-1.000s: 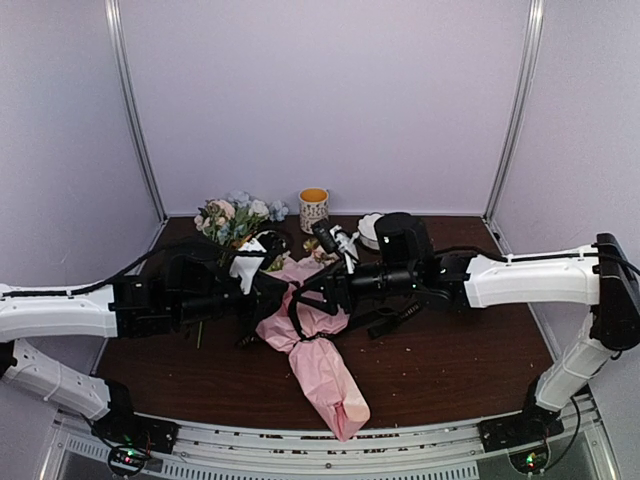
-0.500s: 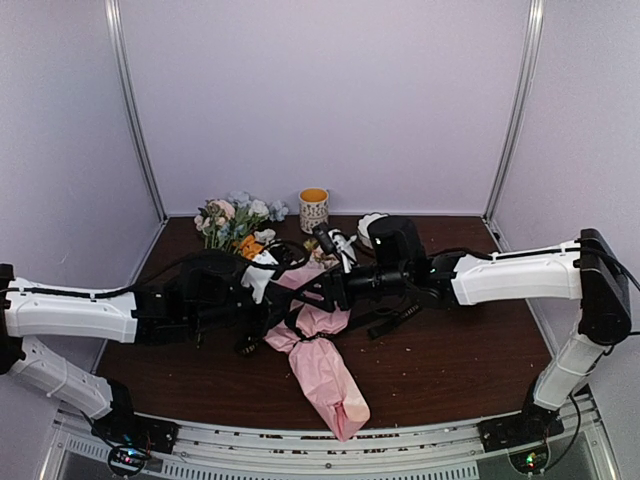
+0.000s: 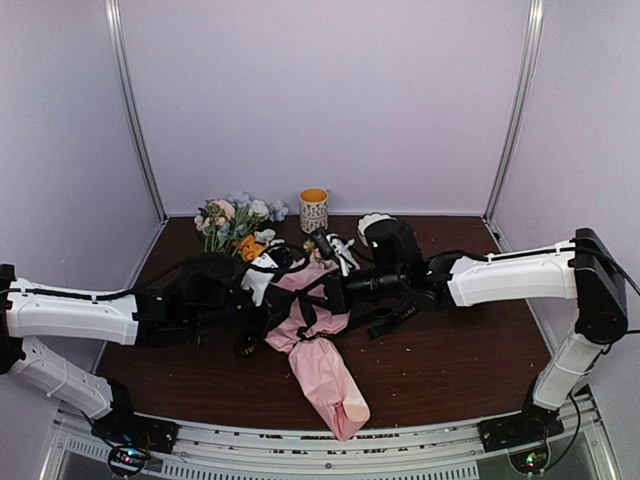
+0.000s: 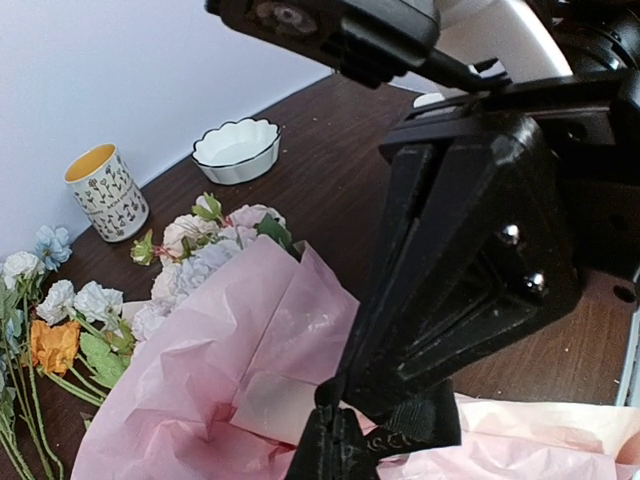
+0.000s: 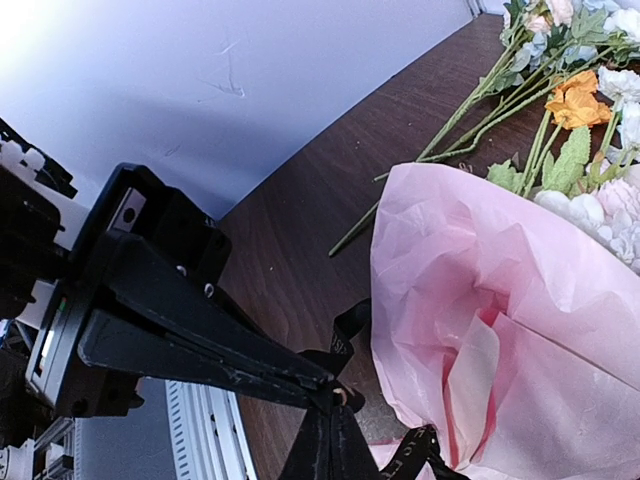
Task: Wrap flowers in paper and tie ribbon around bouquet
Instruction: Pass from the left arm to the right
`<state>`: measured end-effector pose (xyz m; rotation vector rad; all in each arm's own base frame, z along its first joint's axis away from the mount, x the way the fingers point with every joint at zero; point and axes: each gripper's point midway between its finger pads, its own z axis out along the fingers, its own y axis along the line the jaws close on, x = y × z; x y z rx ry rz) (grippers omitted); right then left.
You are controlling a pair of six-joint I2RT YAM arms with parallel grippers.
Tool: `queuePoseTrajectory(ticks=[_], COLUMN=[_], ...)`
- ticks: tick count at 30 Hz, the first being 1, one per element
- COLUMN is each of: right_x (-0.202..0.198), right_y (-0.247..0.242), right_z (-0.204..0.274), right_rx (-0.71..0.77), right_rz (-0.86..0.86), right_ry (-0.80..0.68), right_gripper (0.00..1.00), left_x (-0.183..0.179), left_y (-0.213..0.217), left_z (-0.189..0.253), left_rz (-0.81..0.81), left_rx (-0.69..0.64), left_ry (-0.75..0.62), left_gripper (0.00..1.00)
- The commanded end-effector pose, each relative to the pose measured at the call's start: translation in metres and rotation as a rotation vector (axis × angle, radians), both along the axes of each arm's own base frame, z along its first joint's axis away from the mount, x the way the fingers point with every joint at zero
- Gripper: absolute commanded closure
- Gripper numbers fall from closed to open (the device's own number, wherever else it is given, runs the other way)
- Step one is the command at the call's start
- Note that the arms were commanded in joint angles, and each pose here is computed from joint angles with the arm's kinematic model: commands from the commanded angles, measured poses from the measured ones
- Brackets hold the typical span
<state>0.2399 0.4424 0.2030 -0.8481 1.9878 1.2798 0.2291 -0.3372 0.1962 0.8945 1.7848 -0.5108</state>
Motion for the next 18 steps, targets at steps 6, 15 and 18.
queuePoseTrajectory(ticks=[6,15,18], right_x=[0.015,0.028,0.03], right_y=[-0.01,-0.024,-0.027], right_z=[0.014,0.017,0.02], right_rx=[-0.038,-0.053,-0.039], right_rz=[-0.126,-0.262,-0.288], right_ry=[-0.03,-0.015,-0.015], right_gripper=[1.0,1.0,1.0], left_x=[-0.011,-0.014,-0.009], left_y=[0.0,-0.032,-0.038], left_z=[-0.034,-0.02,-0.026], left_rz=[-0.031,-0.087,-0.067], left_rx=[0.113,0.053,0.049], left_ry=[0.021,-0.04,-0.027], left_gripper=[0.47,0.27,0.19])
